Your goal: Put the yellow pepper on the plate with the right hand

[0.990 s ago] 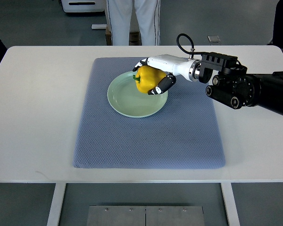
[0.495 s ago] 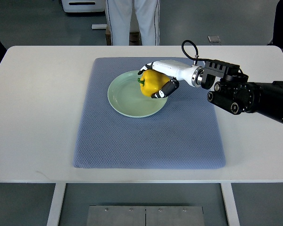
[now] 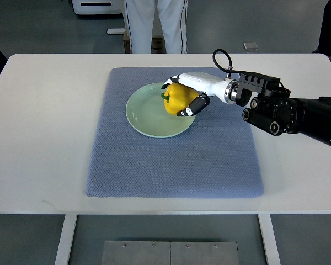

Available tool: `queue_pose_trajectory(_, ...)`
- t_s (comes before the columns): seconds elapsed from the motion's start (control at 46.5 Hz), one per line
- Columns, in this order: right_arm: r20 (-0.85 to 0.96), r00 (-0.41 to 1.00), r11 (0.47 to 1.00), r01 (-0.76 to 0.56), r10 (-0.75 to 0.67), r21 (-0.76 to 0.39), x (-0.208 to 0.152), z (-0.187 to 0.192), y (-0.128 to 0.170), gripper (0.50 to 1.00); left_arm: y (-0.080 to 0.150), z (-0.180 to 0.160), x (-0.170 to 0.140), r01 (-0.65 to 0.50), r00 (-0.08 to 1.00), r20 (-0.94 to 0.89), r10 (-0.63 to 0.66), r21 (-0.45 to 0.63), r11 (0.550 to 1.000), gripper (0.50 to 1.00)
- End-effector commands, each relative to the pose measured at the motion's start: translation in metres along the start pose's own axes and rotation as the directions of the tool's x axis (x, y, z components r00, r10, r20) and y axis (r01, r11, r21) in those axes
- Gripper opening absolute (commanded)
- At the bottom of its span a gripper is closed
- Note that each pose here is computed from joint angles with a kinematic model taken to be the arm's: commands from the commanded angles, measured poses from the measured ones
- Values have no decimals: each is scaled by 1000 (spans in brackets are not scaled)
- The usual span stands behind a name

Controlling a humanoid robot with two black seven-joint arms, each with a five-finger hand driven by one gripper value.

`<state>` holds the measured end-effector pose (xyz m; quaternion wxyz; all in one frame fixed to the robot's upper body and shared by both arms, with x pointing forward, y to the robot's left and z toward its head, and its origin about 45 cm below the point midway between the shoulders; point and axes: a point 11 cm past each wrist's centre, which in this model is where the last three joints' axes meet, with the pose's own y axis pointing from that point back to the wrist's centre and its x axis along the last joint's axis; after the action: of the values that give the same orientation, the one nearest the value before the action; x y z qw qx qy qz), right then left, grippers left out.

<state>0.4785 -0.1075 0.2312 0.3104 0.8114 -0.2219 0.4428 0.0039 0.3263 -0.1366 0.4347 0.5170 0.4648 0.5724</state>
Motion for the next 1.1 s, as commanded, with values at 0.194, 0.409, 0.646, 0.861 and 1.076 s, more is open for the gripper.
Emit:
queue_pose_trajectory(0.194, 1, 1000, 1000, 2, -2, -1, -1, 0, 0, 985, 0, 0, 0, 0, 1000, 0, 0, 0, 1000, 1000)
queue_pose_trajectory(0.409, 1, 1000, 1000, -6, 6, 3, 2, -1, 0, 1000, 0, 0, 0, 0, 1000, 0, 0, 0, 1000, 1000)
queue_pose_trajectory(0.646, 121, 986, 992, -118, 112, 40, 22, -16, -7, 1000, 0, 0, 0, 0, 1000, 0, 0, 0, 1000, 1000)
queue_pose_trajectory(0.861, 287, 935, 972, -232, 211, 42, 28, -20, -8, 1000, 0, 0, 0, 0, 1000, 0, 0, 0, 1000, 1000)
queue_pose_trajectory(1.076, 486, 812, 932, -361, 325, -20, 35, -9, -4, 1000, 0, 0, 0, 0, 1000, 0, 0, 0, 1000, 1000)
